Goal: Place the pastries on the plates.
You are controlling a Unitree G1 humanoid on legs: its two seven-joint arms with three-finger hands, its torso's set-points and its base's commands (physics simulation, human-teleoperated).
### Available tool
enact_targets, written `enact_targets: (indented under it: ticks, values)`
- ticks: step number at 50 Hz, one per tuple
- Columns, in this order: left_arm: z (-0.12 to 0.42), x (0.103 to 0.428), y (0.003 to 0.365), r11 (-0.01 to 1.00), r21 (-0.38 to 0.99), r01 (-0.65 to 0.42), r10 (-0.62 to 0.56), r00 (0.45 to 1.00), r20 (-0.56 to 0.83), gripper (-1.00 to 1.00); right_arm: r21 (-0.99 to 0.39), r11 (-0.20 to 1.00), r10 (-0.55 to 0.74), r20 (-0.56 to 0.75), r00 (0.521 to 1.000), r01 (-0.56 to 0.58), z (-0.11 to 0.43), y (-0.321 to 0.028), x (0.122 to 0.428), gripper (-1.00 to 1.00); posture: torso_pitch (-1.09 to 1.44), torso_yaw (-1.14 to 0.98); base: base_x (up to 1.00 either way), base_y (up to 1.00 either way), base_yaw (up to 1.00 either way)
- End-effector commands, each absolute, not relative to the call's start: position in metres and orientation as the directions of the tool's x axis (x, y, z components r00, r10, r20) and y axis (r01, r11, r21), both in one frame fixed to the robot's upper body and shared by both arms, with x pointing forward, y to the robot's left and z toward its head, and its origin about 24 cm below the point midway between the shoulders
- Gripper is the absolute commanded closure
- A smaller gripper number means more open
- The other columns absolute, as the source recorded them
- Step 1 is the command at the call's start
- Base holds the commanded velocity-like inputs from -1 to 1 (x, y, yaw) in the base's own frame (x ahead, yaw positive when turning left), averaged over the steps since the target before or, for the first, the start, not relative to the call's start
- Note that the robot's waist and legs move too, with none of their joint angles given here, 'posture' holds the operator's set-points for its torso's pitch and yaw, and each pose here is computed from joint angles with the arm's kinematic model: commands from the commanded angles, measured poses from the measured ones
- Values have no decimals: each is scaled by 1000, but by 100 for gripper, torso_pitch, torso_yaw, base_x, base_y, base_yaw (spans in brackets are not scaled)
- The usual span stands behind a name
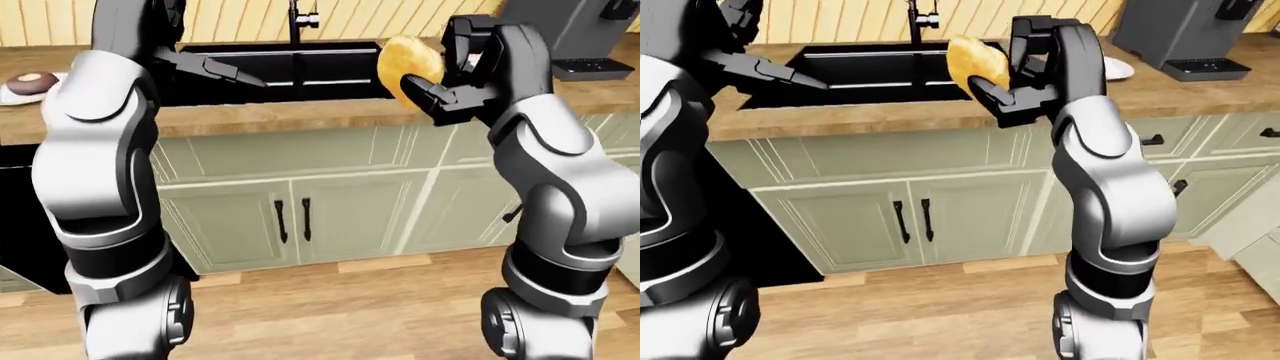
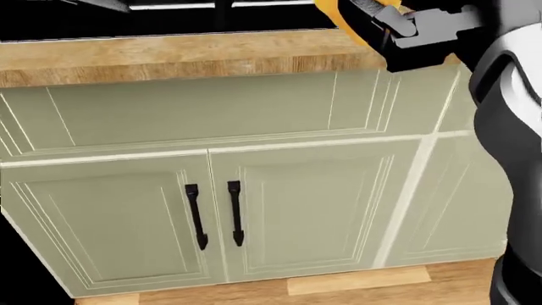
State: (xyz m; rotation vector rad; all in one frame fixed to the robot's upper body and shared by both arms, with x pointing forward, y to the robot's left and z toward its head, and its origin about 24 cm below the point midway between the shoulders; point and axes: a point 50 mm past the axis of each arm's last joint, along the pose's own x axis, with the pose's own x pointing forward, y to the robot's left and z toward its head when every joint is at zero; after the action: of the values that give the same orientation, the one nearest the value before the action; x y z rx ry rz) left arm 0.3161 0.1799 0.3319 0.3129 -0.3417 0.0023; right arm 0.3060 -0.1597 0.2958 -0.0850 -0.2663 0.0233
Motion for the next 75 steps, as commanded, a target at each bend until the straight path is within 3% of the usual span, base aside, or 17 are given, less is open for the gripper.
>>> enact_targets:
  ticks: [1,75]
  values:
    - [349,307,176,948,311,-66,-74,905,419,-100,-73,997,-1,376,927,31,317,-165,296,100,1,0,15,-53,0]
    - [350,306,176,946,316,-70,-73,905,419,-100,-67,997,1,370,929,26,316,-165,296,100,1,0,10,-37,0]
